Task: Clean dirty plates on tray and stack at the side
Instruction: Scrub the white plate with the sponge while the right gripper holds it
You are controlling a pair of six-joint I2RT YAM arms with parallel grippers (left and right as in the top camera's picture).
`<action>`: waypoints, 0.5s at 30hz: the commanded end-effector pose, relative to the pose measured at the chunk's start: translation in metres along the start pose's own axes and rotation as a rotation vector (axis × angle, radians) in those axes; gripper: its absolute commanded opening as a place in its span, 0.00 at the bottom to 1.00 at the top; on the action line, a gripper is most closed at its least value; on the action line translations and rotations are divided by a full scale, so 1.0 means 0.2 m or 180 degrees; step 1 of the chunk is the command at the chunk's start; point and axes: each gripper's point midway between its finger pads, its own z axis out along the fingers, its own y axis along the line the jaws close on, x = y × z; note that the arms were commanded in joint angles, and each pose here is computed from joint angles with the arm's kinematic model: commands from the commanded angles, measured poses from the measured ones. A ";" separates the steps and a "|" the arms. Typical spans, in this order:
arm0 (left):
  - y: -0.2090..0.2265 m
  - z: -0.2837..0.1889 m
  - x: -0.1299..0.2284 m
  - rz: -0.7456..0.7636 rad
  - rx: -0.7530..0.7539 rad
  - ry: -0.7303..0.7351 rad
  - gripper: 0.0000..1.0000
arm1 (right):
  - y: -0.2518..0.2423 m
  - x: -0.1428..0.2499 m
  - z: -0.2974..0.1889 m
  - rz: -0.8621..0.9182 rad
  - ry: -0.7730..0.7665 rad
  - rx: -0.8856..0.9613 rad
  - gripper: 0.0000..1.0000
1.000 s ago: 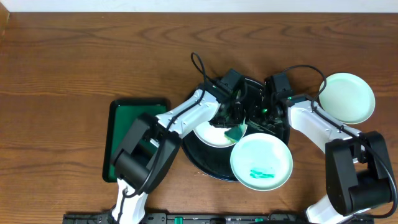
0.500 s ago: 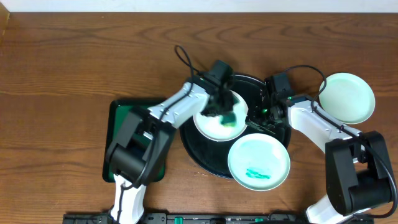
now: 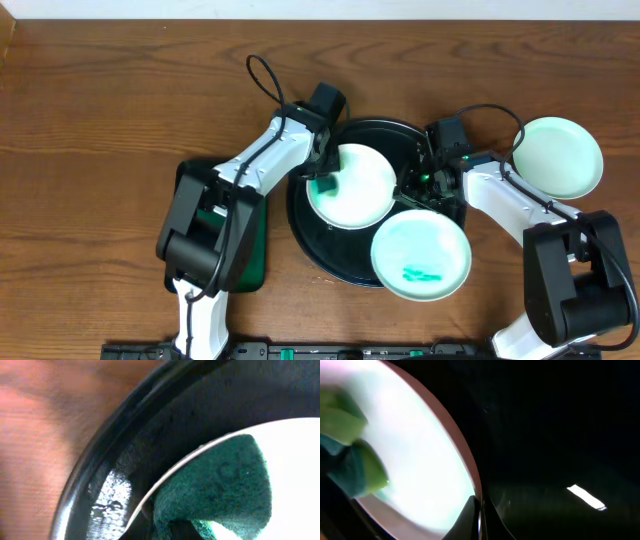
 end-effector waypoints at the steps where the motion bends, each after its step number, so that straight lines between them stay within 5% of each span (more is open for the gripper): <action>1: 0.50 0.10 0.02 -0.0085 -0.1284 0.0017 0.07 | -0.13 0.00 0.01 0.0032 -0.0046 0.0316 0.01; 13: 0.22 -0.09 0.09 0.0178 -0.0419 0.0139 0.07 | -0.11 -0.02 0.01 -0.0065 -0.0093 0.0278 0.01; 15: 0.21 -0.15 0.08 0.0177 -0.0362 0.0068 0.07 | -0.10 -0.03 0.01 -0.0086 -0.0137 0.0244 0.21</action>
